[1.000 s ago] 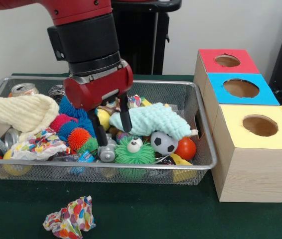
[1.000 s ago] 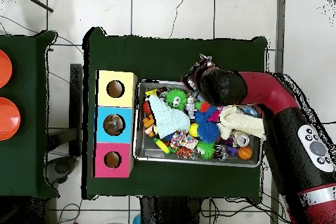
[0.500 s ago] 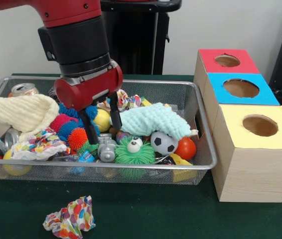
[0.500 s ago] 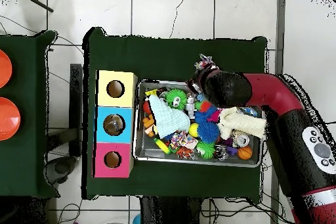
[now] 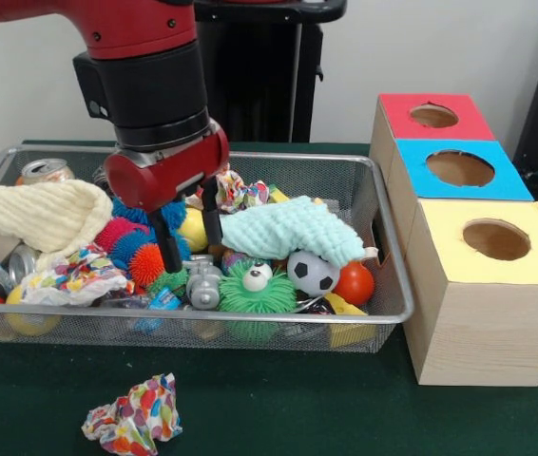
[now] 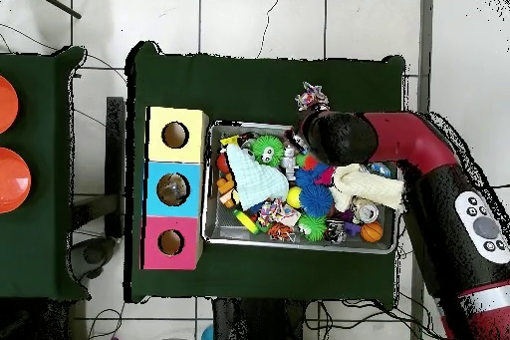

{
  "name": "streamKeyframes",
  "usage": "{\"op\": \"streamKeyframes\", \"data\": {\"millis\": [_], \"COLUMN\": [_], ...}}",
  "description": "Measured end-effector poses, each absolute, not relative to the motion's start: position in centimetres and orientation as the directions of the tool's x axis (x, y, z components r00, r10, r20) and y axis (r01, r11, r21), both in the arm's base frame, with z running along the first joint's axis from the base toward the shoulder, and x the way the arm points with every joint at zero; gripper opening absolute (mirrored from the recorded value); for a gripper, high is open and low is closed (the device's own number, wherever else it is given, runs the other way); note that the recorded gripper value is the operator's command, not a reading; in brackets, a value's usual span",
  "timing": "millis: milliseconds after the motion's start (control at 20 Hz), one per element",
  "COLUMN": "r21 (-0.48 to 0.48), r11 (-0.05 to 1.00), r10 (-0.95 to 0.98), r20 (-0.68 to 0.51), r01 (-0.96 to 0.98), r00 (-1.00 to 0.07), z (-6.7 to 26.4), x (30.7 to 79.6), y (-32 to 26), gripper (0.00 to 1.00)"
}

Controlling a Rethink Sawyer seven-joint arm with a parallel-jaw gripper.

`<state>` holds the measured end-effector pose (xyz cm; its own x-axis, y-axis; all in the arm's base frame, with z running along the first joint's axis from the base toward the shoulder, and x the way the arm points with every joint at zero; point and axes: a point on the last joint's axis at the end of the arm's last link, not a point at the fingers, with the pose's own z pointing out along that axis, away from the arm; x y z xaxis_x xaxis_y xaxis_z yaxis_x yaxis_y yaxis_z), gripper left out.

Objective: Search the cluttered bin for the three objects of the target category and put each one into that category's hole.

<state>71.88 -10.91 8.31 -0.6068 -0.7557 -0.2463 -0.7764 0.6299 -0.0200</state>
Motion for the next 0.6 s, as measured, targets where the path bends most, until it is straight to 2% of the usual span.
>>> {"op": "streamKeyframes", "data": {"millis": [600], "r21": [-0.062], "r11": [0.409], "r10": [-0.892], "r20": [-0.238], "r01": [-0.911], "r00": [-0.384], "z": [8.9], "x": [72.6], "y": [-9.6], "gripper": [1.00]}}
